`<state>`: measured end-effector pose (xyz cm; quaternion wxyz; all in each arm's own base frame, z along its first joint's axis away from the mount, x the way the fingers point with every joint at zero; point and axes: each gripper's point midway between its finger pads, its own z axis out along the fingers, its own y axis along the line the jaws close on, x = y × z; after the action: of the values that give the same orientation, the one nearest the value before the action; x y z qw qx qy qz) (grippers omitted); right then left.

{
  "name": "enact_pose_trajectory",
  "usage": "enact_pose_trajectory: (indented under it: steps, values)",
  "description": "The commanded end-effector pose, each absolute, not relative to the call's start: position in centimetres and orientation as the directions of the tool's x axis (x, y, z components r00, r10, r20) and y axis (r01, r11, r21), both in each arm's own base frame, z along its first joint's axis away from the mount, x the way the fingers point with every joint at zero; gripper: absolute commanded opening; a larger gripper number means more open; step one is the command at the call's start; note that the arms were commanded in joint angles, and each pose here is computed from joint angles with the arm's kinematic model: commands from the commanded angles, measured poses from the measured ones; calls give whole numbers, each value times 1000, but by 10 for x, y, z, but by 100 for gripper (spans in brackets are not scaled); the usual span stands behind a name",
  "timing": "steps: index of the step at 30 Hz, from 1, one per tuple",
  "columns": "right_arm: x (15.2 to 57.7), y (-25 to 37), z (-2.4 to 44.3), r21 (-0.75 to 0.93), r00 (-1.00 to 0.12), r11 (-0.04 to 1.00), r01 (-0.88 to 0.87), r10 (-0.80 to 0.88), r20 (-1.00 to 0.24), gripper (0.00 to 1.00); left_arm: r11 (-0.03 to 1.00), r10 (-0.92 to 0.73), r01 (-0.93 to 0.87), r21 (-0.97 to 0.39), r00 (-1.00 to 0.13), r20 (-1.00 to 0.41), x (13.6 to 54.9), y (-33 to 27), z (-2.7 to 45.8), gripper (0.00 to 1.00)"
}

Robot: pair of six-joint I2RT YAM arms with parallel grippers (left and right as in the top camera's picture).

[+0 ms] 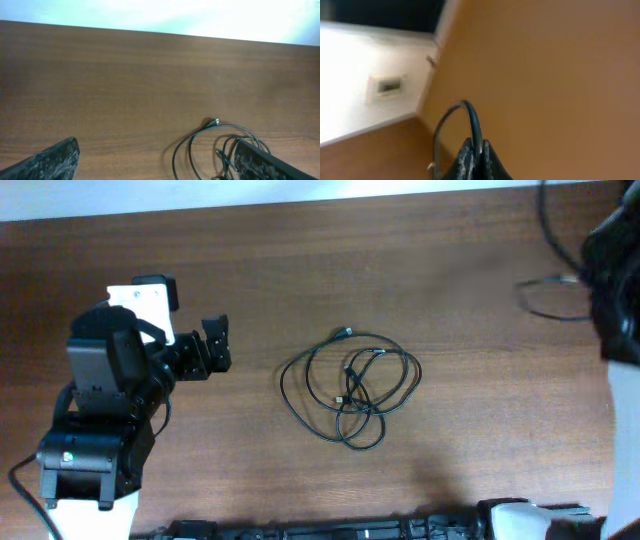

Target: Untangle cables

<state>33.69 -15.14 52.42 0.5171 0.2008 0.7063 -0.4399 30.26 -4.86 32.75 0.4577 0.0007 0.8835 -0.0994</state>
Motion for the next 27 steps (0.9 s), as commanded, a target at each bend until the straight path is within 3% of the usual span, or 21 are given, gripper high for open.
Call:
enact_pose_trajectory:
  steps: [1, 4, 6, 9, 11, 14, 16, 22, 25, 27]
  values:
    - [329, -211, 483, -115, -199, 481, 869, 127, -972, 4, 980, -105, 78, -183, -577, -810, 303, -47, 329, 99]
    - [341, -251, 413, -18, -288, 601, 799, 356, -889, 4, 980, -105, 78, -183, -577, -810, 303, -47, 329, 99]
    - [336, -274, 377, 54, -313, 608, 792, 482, -819, 4, 980, -105, 78, -183, -577, -810, 303, -47, 329, 99]
    - [299, -324, 309, 193, -205, 410, 892, 745, -634, 4, 980, -105, 78, -183, -577, -810, 303, -47, 329, 99]
    - [273, -350, 280, 198, -120, 272, 942, 822, -557, 4, 980, -105, 78, -183, -577, -810, 303, -47, 329, 99]
    - [242, -372, 245, 182, -25, 123, 976, 885, -465, 4, 980, -105, 78, -183, -577, -810, 303, -47, 329, 99]
    - [233, -378, 230, 161, -13, 91, 983, 903, -430, 4, 980, -105, 78, -183, -577, -810, 303, -47, 329, 99]
    - [236, -377, 201, 165, -17, 79, 983, 937, -348, 4, 980, -105, 78, -183, -577, -810, 303, -47, 329, 99]
    - [234, -371, 194, 154, -25, 78, 985, 947, -319, 14, 980, -105, 78, -183, -577, -810, 303, -47, 329, 99]
    - [239, -365, 189, 161, -40, 92, 983, 953, -299, 15, 980, -105, 78, -183, -577, -810, 303, -47, 329, 99]
